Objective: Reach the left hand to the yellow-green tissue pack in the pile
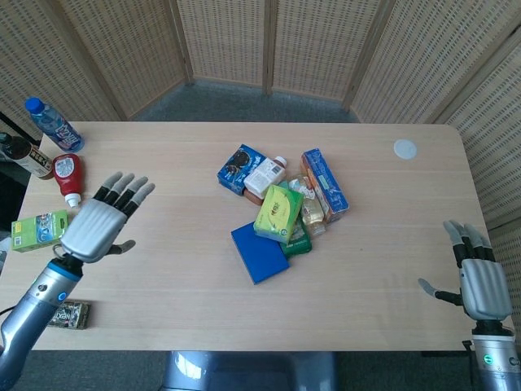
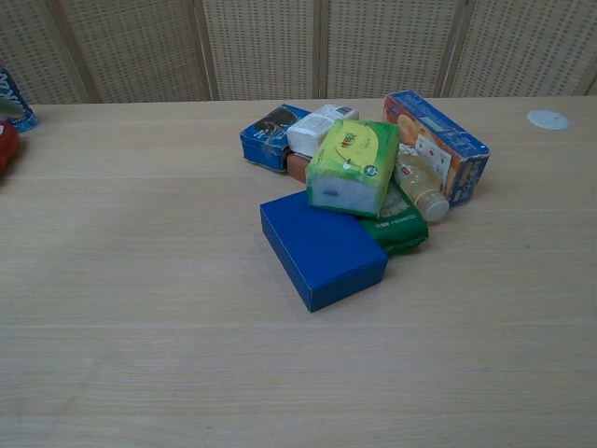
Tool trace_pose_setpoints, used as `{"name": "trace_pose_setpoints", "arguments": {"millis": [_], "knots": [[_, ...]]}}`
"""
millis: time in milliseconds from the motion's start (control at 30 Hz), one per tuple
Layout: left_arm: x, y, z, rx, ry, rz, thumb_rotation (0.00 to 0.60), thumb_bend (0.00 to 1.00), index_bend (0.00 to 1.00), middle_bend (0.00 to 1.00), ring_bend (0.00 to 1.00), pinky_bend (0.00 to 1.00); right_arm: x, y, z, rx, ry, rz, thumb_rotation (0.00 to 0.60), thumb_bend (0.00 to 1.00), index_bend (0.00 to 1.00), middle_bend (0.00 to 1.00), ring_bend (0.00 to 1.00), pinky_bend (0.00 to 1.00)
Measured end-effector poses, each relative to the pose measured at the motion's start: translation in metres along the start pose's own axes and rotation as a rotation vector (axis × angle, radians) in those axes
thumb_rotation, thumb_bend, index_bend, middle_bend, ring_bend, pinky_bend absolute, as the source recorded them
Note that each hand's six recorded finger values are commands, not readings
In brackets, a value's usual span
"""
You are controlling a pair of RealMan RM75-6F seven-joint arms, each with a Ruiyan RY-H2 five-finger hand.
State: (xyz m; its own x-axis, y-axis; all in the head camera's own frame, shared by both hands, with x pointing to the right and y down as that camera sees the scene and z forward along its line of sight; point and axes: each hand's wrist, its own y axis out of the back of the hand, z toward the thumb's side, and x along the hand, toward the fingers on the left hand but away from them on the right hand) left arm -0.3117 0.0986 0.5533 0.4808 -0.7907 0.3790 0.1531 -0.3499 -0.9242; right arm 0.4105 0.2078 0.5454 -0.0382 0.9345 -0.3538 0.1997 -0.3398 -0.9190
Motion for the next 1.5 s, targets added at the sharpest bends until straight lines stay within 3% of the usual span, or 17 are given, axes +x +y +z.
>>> {"name": "trace_pose_setpoints", "arguments": {"millis": [233, 533, 833, 1033, 1300, 1500], "knots": [[0.062, -0.02, 0.032, 0.17, -0.291, 0.029, 0.6, 0.0, 0.0, 0.0, 0.0, 0.0, -0.004, -0.001, -0.008, -0.006, -0.035, 0.005, 0.526, 0.0, 0.0, 0.0, 0.0, 0.0], [0.125, -0.05, 0.072, 0.232, -0.505, 0.042, 0.6, 0.0, 0.0, 0.0, 0.0, 0.0, -0.007, 0.002, -0.017, -0.01, -0.07, 0.006, 0.522, 0.0, 0.0, 0.0, 0.0, 0.0], [0.173, -0.064, 0.121, 0.269, -0.646, 0.055, 0.6, 0.0, 0.0, 0.0, 0.0, 0.0, -0.01, 0.002, -0.025, -0.016, -0.097, 0.013, 0.525, 0.0, 0.0, 0.0, 0.0, 0.0], [0.189, -0.069, 0.152, 0.301, -0.721, 0.048, 0.6, 0.0, 0.0, 0.0, 0.0, 0.0, -0.011, 0.003, -0.027, -0.023, -0.102, 0.013, 0.526, 0.0, 0.0, 0.0, 0.0, 0.0], [0.197, -0.08, 0.162, 0.35, -0.732, 0.008, 0.6, 0.0, 0.0, 0.0, 0.0, 0.0, -0.012, 0.007, -0.03, -0.036, -0.108, 0.004, 0.526, 0.0, 0.0, 0.0, 0.0, 0.0], [0.203, -0.081, 0.171, 0.367, -0.73, 0.015, 0.6, 0.0, 0.0, 0.0, 0.0, 0.0, -0.011, 0.008, -0.03, -0.039, -0.108, 0.004, 0.525, 0.0, 0.0, 0.0, 0.0, 0.0]]}}
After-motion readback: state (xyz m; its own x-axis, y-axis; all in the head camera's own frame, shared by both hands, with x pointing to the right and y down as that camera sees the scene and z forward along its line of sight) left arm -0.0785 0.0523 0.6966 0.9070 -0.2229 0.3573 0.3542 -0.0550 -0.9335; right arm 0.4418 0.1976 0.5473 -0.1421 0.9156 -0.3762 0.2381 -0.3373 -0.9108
